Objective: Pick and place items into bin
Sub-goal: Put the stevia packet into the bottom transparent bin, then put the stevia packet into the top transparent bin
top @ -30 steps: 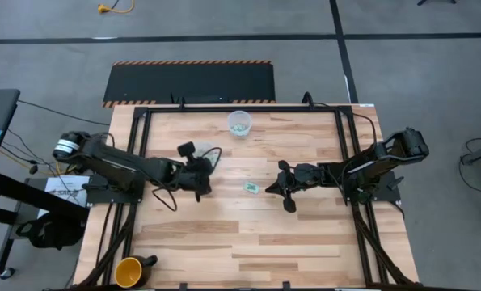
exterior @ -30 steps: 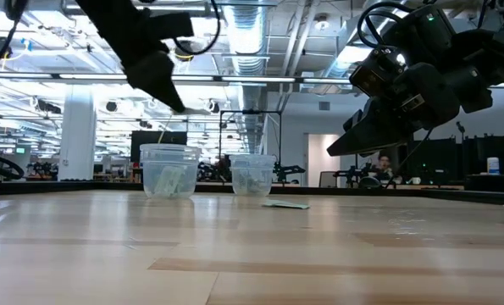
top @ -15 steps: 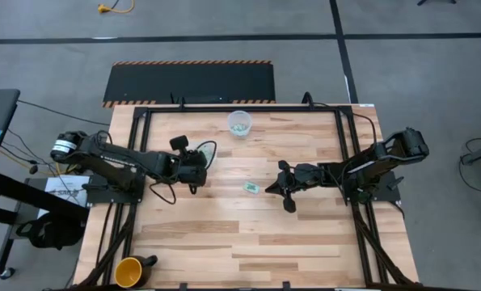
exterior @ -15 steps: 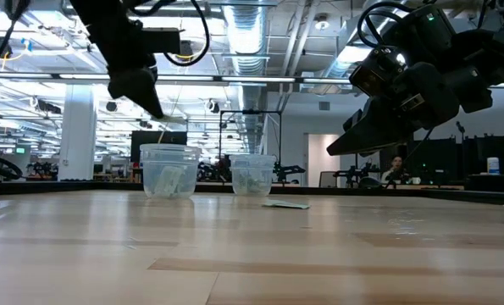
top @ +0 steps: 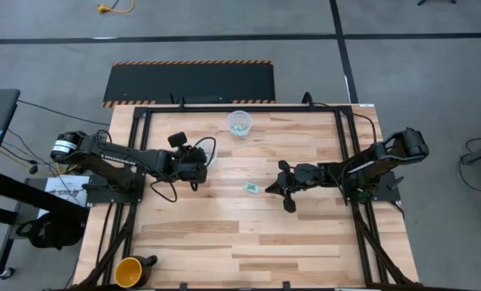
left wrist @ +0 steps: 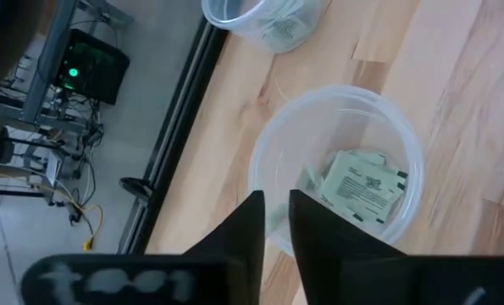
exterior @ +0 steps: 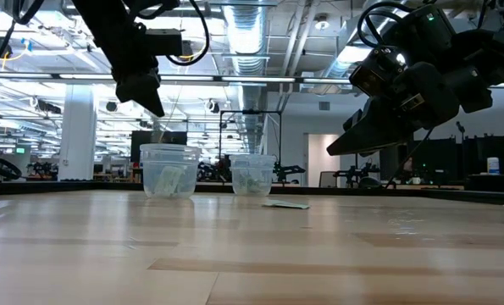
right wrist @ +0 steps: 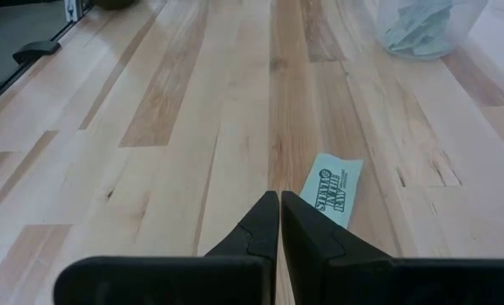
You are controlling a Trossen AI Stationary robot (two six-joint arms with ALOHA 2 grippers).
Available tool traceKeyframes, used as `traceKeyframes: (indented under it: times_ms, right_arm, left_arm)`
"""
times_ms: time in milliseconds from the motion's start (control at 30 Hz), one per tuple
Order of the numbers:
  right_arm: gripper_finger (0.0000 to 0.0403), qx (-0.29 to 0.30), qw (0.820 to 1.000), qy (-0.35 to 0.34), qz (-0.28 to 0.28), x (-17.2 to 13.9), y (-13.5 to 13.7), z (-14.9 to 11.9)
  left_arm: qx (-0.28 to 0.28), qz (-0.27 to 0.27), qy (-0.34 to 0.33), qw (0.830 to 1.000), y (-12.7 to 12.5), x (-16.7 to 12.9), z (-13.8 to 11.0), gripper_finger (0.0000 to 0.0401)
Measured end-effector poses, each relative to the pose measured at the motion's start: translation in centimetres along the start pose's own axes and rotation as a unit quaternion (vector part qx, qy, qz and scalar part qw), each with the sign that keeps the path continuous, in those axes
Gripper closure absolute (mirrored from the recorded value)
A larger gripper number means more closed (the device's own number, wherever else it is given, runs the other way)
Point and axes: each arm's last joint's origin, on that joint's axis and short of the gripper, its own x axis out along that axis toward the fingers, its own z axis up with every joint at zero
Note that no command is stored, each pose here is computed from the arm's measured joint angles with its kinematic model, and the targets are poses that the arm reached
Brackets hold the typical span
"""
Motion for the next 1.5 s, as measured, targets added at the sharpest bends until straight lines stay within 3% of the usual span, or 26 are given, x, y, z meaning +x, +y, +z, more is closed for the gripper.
traceKeyframes:
  times_ms: [233,433,500,600,767,867,1000,1133,1500]
  right_arm:
    - [0.0393,0.0,1.0,0.0,0.0,0.0,0.0,0.0]
    - [0.0393,0.0,1.0,0.0,0.0,0.0,0.0,0.0]
    - [0.0393,0.0,1.0,0.0,0.0,0.0,0.0,0.0]
    - [0.0393,0.0,1.0,0.0,0.0,0.0,0.0,0.0]
    - [0.0393,0.0,1.0,0.0,0.0,0.0,0.0,0.0]
    - [0.0393,0.0,1.0,0.0,0.0,0.0,0.0,0.0]
    - [0.0393,0.0,1.0,-0.001,0.0,0.0,0.0,0.0]
    - [0.0393,0.0,1.0,-0.006,0.0,0.0,0.0,0.1]
    - [0.0393,0.003,1.0,-0.002,0.0,0.0,0.0,0.0]
  left_arm:
    - [-0.004,0.0,-0.001,1.0,0.0,0.0,0.0,0.0313]
    - [-0.02,-0.012,-0.014,1.0,-0.3,0.2,0.2,0.0303]
    - [-0.02,-0.044,-0.018,0.999,-0.7,0.4,0.0,0.0303]
    - [-0.017,-0.135,-0.03,0.99,-1.6,0.6,0.2,0.0303]
    - [-0.015,-0.272,-0.099,0.957,-2.8,0.6,1.1,0.0303]
    - [-0.021,-0.313,-0.143,0.939,-3.4,0.7,1.9,0.0303]
    - [-0.034,-0.336,-0.174,0.925,-4.1,1.2,2.8,0.0303]
    - [-0.022,-0.372,-0.154,0.915,-5.5,2.9,3.2,0.0303]
    - [0.032,-0.372,-0.119,0.92,-8.4,5.6,4.5,0.0303]
